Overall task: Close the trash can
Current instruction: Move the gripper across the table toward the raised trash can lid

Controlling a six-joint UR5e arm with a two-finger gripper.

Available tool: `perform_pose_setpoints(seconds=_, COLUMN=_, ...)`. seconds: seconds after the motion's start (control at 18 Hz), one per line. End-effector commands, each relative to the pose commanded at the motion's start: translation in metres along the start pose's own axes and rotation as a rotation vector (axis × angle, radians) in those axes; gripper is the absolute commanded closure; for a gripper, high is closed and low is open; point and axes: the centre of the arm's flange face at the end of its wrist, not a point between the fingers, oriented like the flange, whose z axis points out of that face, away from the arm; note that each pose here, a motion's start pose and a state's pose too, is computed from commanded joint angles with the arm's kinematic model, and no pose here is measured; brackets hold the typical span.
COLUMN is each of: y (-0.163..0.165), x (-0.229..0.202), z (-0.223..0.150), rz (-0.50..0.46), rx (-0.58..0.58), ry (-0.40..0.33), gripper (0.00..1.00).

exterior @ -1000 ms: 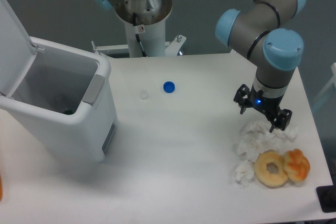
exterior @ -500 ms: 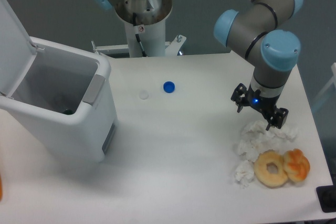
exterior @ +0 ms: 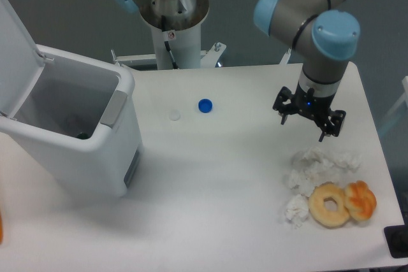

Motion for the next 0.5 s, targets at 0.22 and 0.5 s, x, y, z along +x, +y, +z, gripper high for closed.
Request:
perform_pose_setpoints(seconds=0.22, y=-0.017, x=0.044, z=-0.031, rz=-0.121, rx=-0.014, ry=0.041, gripper=0.0)
perform_pose_setpoints(seconds=0.5, y=-0.027, x=0.094, z=-0.086, rz=-0.231, rx=0.044, ry=0.104, gripper=0.0)
